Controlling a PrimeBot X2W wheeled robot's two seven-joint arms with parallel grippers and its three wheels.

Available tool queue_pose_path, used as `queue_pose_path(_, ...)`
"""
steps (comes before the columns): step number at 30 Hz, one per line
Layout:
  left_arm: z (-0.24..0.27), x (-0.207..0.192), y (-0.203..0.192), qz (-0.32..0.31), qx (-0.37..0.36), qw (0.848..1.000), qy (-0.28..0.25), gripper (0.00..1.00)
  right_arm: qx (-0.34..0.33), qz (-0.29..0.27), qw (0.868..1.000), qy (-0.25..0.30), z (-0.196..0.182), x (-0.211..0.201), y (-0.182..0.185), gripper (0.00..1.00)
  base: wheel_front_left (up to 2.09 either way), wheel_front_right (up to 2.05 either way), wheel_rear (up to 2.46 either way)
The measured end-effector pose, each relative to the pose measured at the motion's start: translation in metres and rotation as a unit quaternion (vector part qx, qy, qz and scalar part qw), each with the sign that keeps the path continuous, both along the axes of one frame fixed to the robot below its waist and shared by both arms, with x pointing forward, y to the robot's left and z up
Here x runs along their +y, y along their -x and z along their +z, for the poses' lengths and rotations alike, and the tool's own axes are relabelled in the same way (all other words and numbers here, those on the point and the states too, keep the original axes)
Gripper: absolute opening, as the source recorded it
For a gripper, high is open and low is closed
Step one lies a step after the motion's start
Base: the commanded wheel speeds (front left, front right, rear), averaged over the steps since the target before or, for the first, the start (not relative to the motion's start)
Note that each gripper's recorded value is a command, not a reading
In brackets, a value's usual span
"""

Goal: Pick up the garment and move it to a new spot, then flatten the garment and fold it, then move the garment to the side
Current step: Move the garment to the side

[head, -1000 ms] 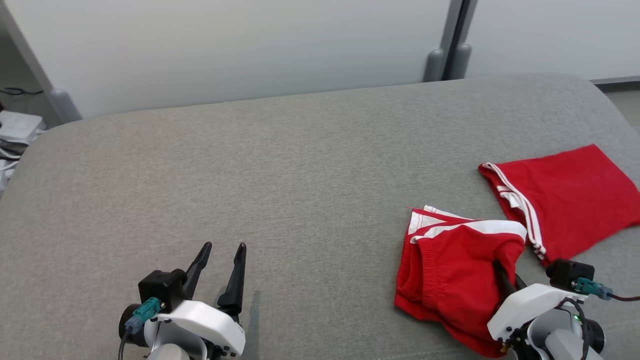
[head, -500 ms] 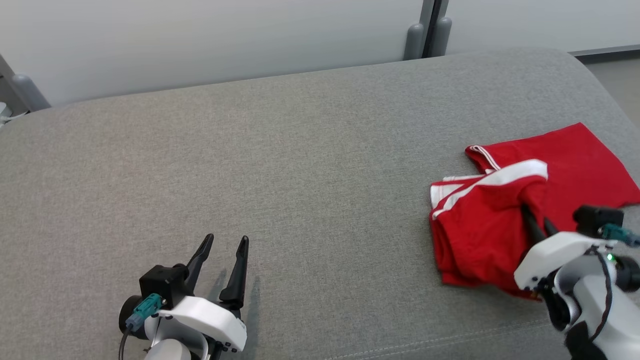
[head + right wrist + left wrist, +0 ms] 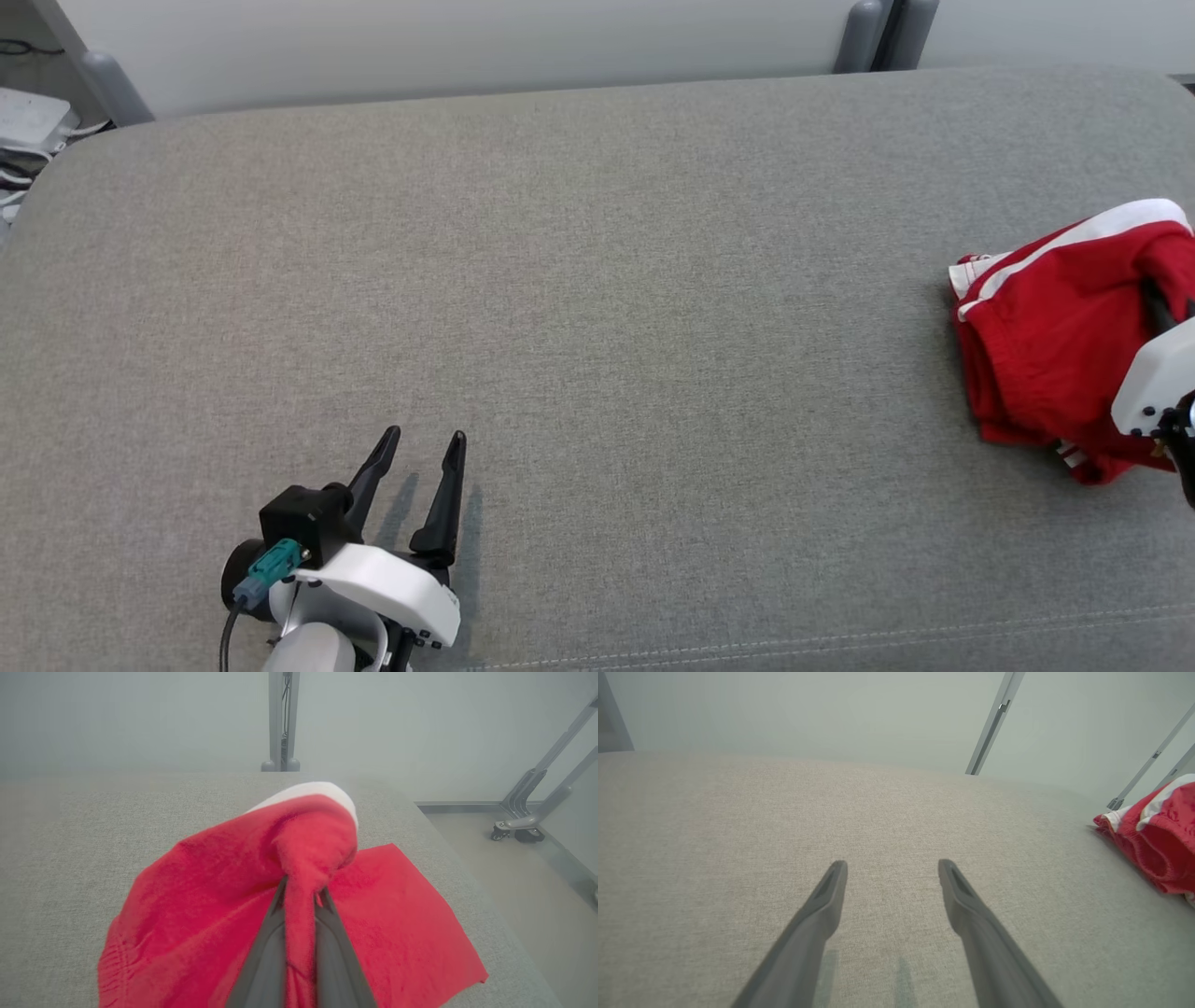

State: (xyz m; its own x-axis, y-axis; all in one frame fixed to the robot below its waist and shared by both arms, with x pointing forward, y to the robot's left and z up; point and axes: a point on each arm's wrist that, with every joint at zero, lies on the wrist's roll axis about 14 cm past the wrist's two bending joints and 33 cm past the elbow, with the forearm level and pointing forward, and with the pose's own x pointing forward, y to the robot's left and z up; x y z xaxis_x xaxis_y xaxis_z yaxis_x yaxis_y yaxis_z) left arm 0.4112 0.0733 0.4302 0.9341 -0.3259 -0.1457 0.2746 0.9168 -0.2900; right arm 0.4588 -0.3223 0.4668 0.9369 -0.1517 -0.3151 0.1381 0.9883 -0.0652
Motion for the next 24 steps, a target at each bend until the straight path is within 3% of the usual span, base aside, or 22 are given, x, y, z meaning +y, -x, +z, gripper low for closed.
queue_pose_path(2,-0.002,0.002,-0.002,0.002,0.002,1.000,-0.002,1.00,0.015,-0.005,1.000,0.006,-0.005,-0.005,-0.004,0.00,0.00,0.00,0.00)
queue_pose_path(3,-0.002,0.002,-0.002,0.002,0.002,1.000,-0.002,1.00,0.015,-0.005,1.000,0.006,-0.005,-0.005,-0.004,0.35,0.00,0.00,0.00)
queue_pose_path(4,-0.003,0.003,-0.004,0.003,0.002,1.000,-0.002,1.00,0.021,-0.008,1.000,0.011,-0.007,-0.008,-0.006,0.78,0.00,0.00,0.00)
queue_pose_path(5,-0.003,0.004,-0.007,0.005,0.002,1.000,-0.002,1.00,0.025,-0.009,0.999,0.017,-0.008,-0.011,-0.008,1.00,0.00,0.00,0.00)
queue_pose_path(9,-0.006,0.009,-0.016,0.010,0.002,1.000,-0.005,1.00,0.025,-0.028,0.998,0.040,-0.004,-0.030,-0.021,1.00,0.00,0.00,0.00)
queue_pose_path(13,-0.008,0.022,-0.021,0.023,0.002,1.000,-0.012,1.00,-0.022,-0.049,0.996,0.065,0.020,-0.051,-0.042,1.00,0.00,0.00,0.00)
queue_pose_path(16,-0.008,0.026,-0.021,0.028,0.001,1.000,-0.014,1.00,-0.039,-0.039,0.997,0.062,0.025,-0.039,-0.050,1.00,0.00,0.00,0.00)
queue_pose_path(21,0.008,0.037,-0.020,0.047,-0.018,0.999,-0.011,1.00,-0.115,0.006,0.993,0.033,0.050,0.023,-0.061,1.00,0.00,0.00,0.00)
queue_pose_path(24,0.015,0.044,-0.015,0.057,-0.027,0.998,-0.015,1.00,-0.135,0.032,0.990,0.016,0.049,0.056,-0.050,1.00,0.00,0.00,0.00)
